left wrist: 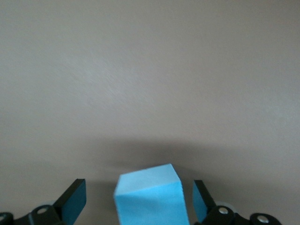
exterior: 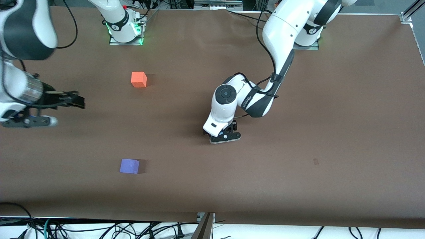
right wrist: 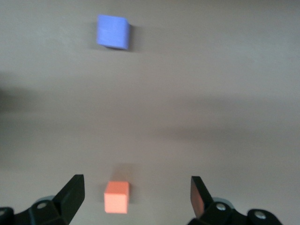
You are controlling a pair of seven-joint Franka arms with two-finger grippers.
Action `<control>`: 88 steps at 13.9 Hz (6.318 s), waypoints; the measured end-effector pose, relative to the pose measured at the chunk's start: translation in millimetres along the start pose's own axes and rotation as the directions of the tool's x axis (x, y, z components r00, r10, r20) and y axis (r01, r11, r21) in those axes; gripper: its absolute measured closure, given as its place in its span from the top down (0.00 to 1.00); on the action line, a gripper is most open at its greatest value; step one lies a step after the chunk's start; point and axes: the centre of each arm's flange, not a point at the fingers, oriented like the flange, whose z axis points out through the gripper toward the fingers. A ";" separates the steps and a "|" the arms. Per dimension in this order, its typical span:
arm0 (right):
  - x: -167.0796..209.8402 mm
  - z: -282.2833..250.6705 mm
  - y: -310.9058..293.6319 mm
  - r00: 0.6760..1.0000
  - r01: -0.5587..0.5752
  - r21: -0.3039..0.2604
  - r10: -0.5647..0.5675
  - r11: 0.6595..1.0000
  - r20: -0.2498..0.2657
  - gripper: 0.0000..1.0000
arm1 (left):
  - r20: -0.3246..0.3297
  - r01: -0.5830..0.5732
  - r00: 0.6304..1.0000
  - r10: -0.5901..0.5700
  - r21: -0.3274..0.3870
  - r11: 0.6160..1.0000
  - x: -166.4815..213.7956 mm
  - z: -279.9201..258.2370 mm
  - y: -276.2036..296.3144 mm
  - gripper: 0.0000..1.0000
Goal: Place blue block between orange and purple blocks
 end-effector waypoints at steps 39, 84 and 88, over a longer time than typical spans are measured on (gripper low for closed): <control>-21.1 304.4 -429.3 0.901 0.295 0.100 -0.242 0.950 -0.359 0.61 | 0.133 -0.137 0.983 0.125 0.082 0.987 83.9 -381.8 -453.8 1.00; -0.6 139.5 -24.1 0.995 0.068 0.058 -0.063 0.996 -0.082 1.00 | 0.120 -0.189 0.977 0.179 0.076 0.979 91.4 -387.2 -444.7 1.00; -0.2 58.3 9.0 0.988 0.153 -0.030 -0.153 0.988 -0.008 1.00 | 0.120 -0.189 0.977 0.179 0.076 0.979 91.4 -387.3 -444.7 1.00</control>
